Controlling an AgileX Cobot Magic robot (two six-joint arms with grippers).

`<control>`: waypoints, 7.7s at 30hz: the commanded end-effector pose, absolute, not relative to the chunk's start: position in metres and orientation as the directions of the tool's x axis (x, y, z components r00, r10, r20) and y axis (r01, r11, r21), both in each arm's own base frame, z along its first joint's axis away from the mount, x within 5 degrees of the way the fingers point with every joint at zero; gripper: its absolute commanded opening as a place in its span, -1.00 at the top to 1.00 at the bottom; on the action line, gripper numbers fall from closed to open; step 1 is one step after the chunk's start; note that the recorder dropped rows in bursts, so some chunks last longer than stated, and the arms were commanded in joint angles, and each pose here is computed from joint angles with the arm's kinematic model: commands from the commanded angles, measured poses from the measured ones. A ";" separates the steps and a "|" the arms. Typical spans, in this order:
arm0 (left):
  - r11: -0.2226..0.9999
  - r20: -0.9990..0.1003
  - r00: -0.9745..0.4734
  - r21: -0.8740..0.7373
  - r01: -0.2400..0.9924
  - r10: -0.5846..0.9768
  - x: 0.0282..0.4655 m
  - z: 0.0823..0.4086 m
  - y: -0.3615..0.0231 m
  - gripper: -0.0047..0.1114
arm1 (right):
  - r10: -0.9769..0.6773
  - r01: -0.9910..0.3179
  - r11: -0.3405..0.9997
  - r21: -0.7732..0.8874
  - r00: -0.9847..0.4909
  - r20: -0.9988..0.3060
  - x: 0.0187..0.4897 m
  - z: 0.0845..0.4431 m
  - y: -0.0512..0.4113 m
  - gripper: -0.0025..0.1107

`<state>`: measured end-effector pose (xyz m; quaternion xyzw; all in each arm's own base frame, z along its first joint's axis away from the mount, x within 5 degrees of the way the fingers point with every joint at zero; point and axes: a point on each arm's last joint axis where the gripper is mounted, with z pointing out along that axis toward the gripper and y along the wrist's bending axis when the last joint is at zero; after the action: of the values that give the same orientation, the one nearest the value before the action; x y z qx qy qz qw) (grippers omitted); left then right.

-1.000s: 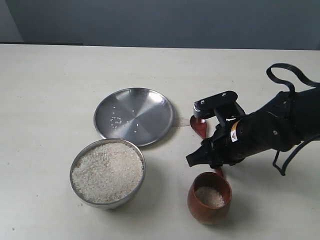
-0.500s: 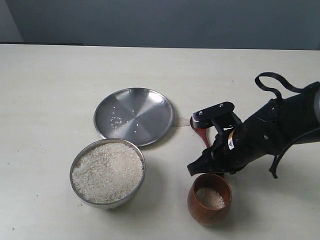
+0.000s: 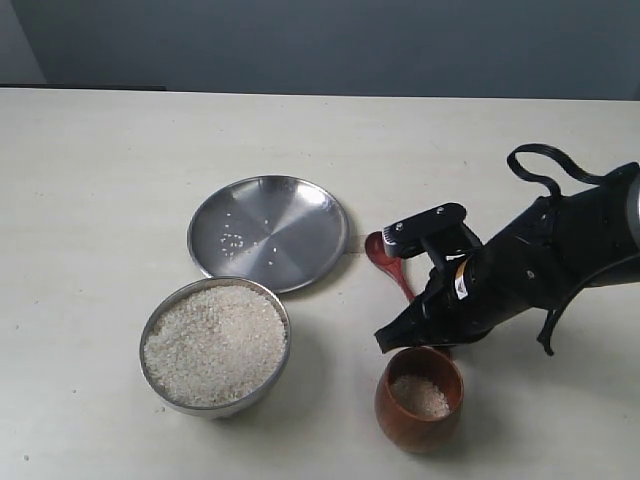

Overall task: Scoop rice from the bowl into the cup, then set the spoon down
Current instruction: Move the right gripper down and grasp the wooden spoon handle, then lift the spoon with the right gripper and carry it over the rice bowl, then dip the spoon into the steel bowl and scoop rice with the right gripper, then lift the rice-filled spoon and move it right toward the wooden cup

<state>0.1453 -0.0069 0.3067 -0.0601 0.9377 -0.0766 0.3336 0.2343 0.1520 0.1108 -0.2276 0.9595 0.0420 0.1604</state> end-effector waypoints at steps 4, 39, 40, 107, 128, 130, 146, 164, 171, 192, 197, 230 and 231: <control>0.981 -0.624 -0.764 -0.183 -0.063 -0.165 0.146 0.309 -0.006 0.91 | -0.458 -0.476 0.879 -0.031 -0.822 -0.338 0.238 0.115 0.145 0.97; 0.981 -0.624 -0.764 -0.183 -0.063 -0.165 0.146 0.309 -0.006 0.91 | -0.981 -0.819 0.176 -0.547 -0.189 -0.033 0.174 0.235 0.265 0.97; 0.981 -0.624 -0.764 -0.183 -0.063 -0.165 0.146 0.309 -0.006 0.91 | -0.984 -0.807 0.149 -0.571 -0.176 -0.008 0.171 0.231 0.269 0.97; 0.981 -0.626 -0.762 -0.183 -0.063 -0.165 0.146 0.309 -0.006 0.91 | -0.967 -0.835 0.240 -0.495 -0.248 -0.049 0.124 0.191 0.304 0.97; 0.982 -0.626 -0.762 -0.181 -0.063 -0.164 0.146 0.309 -0.006 0.91 | -0.935 -0.866 0.354 -0.354 -0.324 -0.142 0.121 0.190 0.309 0.97; 0.982 -0.626 -0.762 -0.181 -0.063 -0.164 0.146 0.309 -0.006 0.91 | -0.935 -0.865 0.354 -0.355 -0.321 -0.150 0.121 0.192 0.308 0.97; 0.982 -0.626 -0.762 -0.181 -0.063 -0.164 0.146 0.309 -0.006 0.91 | -0.871 -0.833 0.486 -0.266 -0.437 -0.223 0.134 0.205 0.300 0.97; 0.982 -0.626 -0.762 -0.181 -0.063 -0.164 0.146 0.309 -0.006 0.91 | -0.814 -0.828 0.555 -0.080 -0.521 -0.258 0.156 0.215 0.287 0.97; 0.982 -0.626 -0.762 -0.181 -0.063 -0.164 0.146 0.309 -0.006 0.91 | -0.791 -0.821 0.570 -0.007 -0.547 -0.275 0.165 0.223 0.279 0.97; 0.982 -0.626 -0.762 -0.181 -0.063 -0.164 0.146 0.309 -0.006 0.91 | -0.833 -0.869 0.484 0.098 -0.493 -0.251 0.172 0.286 0.207 0.97; 0.982 -0.626 -0.762 -0.181 -0.063 -0.164 0.146 0.309 -0.006 0.91 | -0.845 -0.875 0.476 0.093 -0.484 -0.230 0.170 0.300 0.185 0.97; 0.982 -0.626 -0.762 -0.181 -0.063 -0.164 0.146 0.309 -0.006 0.91 | -0.801 -0.799 0.597 -0.071 -0.587 -0.119 0.119 0.255 0.096 0.97; 0.982 -0.626 -0.762 -0.181 -0.063 -0.164 0.146 0.309 -0.006 0.91 | -0.803 -0.800 0.594 -0.078 -0.585 -0.112 0.118 0.254 0.095 0.97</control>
<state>0.1453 -0.0069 0.3067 -0.0601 0.9377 -0.0766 0.3336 0.1178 0.0982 0.2546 -0.4555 0.8882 -0.0006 0.0601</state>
